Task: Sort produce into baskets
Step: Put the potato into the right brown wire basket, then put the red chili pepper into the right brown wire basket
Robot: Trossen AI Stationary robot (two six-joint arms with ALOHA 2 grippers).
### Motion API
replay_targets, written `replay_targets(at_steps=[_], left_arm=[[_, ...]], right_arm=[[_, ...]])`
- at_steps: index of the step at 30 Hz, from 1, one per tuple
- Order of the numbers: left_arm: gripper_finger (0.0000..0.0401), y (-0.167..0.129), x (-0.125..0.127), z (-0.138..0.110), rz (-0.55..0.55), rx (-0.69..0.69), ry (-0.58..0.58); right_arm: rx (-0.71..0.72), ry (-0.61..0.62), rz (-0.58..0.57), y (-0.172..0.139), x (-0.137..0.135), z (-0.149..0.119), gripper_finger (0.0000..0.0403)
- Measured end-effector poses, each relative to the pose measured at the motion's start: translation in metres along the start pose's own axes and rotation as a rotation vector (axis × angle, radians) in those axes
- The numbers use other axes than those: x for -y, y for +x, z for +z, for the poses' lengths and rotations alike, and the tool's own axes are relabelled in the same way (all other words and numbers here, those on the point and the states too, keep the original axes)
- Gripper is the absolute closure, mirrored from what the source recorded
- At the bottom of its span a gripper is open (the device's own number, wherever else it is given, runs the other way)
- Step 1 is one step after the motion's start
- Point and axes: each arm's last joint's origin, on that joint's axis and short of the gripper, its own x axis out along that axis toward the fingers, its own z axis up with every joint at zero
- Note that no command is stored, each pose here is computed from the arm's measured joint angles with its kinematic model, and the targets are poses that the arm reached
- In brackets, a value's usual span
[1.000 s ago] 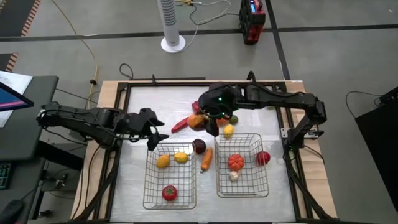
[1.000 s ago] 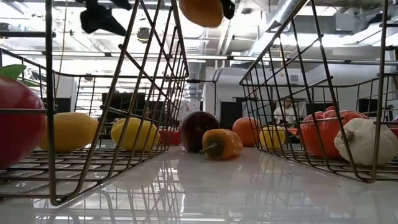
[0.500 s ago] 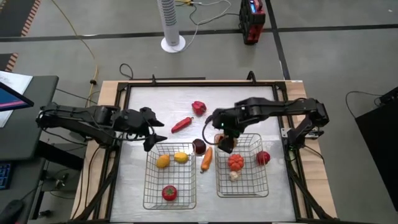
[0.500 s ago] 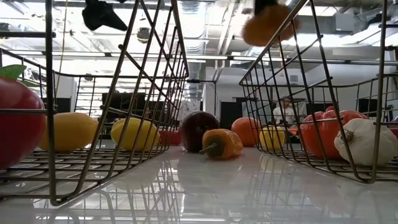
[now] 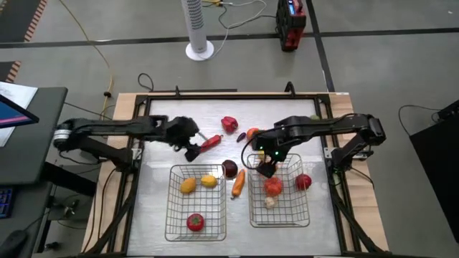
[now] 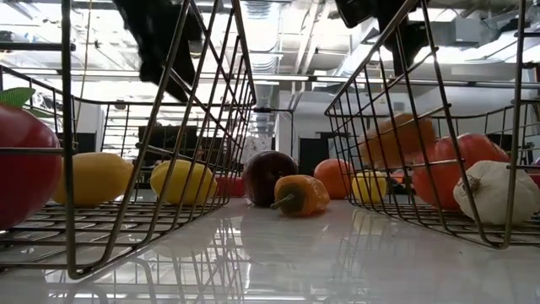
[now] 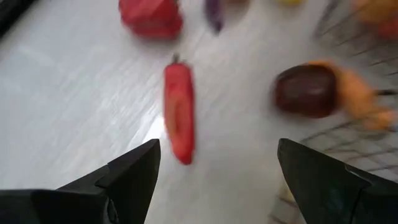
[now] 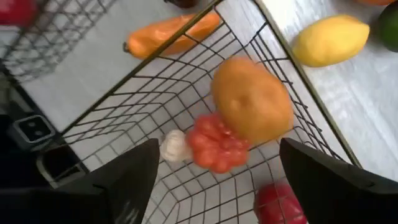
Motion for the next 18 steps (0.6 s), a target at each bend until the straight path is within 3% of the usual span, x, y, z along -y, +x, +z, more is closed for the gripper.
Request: replay_targets(at_steps=[6,18], left_arm=[[0.009,0.054,-0.017,0.012,-0.024,-0.115,-0.033],[0.009,0.121,-0.029,0.024,-0.006,-0.131,-0.057]], right_arm=[[0.067,0.028,0.073,-0.027,0.011,-0.009,0.0034],[0.241,0.031,0.104,-0.069,0.039,-0.02,0.0041]])
